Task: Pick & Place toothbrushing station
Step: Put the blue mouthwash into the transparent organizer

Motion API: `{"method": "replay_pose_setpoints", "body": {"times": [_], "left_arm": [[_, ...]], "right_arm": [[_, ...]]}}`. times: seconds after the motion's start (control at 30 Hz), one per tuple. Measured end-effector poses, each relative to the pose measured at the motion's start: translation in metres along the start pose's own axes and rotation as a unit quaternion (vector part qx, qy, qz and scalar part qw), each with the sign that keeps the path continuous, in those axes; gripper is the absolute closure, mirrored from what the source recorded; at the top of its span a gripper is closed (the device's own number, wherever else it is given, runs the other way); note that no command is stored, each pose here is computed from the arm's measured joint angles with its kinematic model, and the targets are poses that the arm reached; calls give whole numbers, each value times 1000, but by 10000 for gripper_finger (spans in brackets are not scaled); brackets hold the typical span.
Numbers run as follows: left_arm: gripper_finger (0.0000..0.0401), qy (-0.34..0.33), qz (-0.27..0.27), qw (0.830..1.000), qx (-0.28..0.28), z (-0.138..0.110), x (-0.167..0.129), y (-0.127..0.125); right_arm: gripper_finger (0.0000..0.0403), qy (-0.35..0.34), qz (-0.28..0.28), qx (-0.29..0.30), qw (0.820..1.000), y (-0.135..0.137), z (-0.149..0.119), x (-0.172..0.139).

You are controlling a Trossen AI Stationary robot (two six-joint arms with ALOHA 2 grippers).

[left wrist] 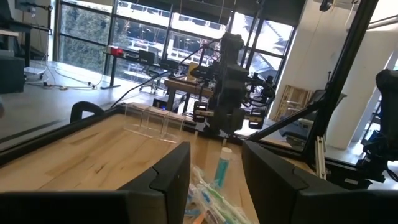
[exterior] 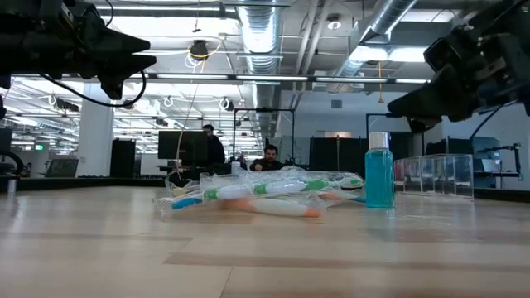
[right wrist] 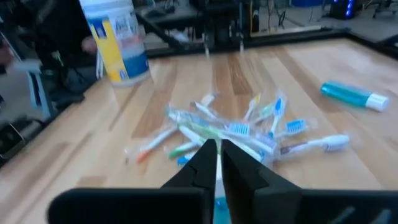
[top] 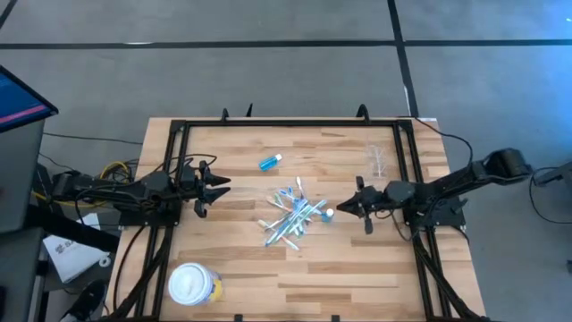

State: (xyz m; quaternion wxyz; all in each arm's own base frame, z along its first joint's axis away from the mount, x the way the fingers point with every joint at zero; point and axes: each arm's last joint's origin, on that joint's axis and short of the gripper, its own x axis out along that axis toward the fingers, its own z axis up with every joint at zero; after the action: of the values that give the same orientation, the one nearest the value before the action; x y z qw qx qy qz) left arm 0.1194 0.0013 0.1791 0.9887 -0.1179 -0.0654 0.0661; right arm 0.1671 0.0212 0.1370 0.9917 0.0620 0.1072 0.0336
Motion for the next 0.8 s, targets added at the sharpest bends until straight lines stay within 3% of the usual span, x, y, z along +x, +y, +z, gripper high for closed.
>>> {"method": "replay_pose_setpoints", "body": {"times": [0.27, 0.57, 0.8], "left_arm": [[261, -1, 0, 1000, 0, 0, 0, 0], [261, -1, 0, 1000, 0, 0, 0, 0], [261, 0, 0, 1000, 0, 0, 0, 0]], "right_arm": [[289, 42, -3, -21, 999, 2, 2, 27], [166, 51, 8, -22, 998, 3, 3, 34], [148, 51, -8, -23, 998, 2, 2, 34]]}}
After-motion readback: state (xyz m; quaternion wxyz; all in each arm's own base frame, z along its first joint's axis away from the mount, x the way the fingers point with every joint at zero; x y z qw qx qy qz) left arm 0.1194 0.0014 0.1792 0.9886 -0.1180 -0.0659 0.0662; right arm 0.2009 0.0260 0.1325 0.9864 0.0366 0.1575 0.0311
